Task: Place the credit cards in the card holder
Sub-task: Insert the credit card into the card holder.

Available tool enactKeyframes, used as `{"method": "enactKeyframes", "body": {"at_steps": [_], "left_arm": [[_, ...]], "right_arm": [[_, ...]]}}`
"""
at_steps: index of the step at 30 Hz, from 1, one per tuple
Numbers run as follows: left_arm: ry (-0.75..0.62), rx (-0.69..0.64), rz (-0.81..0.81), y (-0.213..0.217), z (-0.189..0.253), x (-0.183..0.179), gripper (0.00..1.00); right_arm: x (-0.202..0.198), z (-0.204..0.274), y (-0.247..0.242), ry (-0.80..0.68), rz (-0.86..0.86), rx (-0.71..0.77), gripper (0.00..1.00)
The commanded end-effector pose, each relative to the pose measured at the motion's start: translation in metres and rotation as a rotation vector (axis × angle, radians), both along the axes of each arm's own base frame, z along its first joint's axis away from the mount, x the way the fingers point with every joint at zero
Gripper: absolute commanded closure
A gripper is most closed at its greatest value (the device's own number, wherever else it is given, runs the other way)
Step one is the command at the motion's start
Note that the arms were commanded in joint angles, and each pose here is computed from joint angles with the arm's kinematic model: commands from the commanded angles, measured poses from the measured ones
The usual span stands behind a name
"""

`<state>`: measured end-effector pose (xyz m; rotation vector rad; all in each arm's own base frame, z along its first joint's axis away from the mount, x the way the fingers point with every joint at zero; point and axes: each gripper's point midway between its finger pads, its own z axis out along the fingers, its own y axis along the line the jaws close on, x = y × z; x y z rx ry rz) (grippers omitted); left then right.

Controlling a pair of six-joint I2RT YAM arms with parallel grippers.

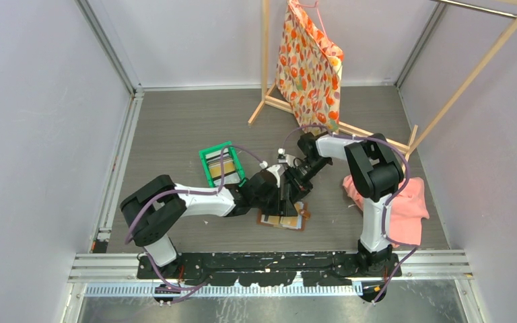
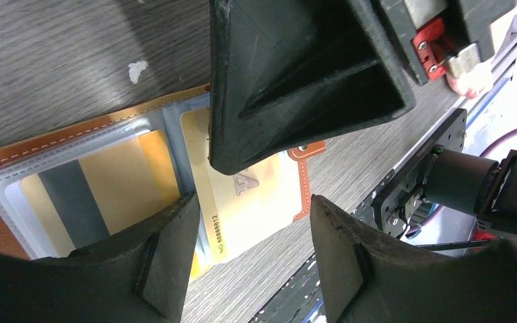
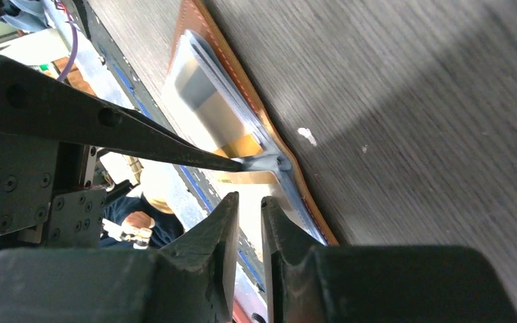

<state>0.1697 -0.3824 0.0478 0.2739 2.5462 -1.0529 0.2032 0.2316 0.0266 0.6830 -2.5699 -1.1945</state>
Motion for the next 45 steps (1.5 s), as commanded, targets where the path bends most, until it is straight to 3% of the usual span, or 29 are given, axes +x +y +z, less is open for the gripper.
{"method": "enactKeyframes", "body": {"at_steps": [1, 10, 19, 24, 27, 30, 33, 37, 45], "left_arm": [[-0.001, -0.03, -0.008, -0.004, 0.002, 0.0, 0.38], [-0.139, -0.104, 0.035, 0.003, 0.034, 0.013, 0.36], [-0.361, -0.18, 0.033, 0.023, 0.073, 0.019, 0.37], [-0.557, -0.255, 0.088, 0.046, 0.095, 0.028, 0.37], [-0.583, -0.317, 0.109, 0.053, 0.094, 0.028, 0.25], [-0.558, -0.327, 0.036, 0.047, 0.088, 0.021, 0.22], [-0.545, -0.316, -0.004, 0.042, 0.081, 0.018, 0.3], [-0.533, -0.32, -0.013, 0.038, 0.07, 0.018, 0.51], [-0.415, -0.278, -0.013, 0.027, 0.027, 0.017, 0.75]], "right_arm": [[0.011, 0.03, 0.003, -0.108, 0.054, 0.066, 0.74], [0.021, 0.051, -0.028, -0.393, 0.108, -0.016, 0.71], [0.006, 0.051, -0.047, -0.507, 0.21, -0.027, 0.7], [-0.005, 0.058, -0.046, -0.834, 0.453, 0.137, 0.67], [-0.003, 0.062, -0.034, -1.021, 0.551, 0.187, 0.56], [-0.006, 0.062, -0.018, -1.069, 0.623, 0.204, 0.55], [-0.007, 0.051, -0.006, -1.062, 0.655, 0.184, 0.58], [-0.007, 0.037, -0.001, -1.054, 0.635, 0.147, 0.61], [-0.013, 0.017, -0.003, -1.021, 0.718, 0.07, 0.62]]}}
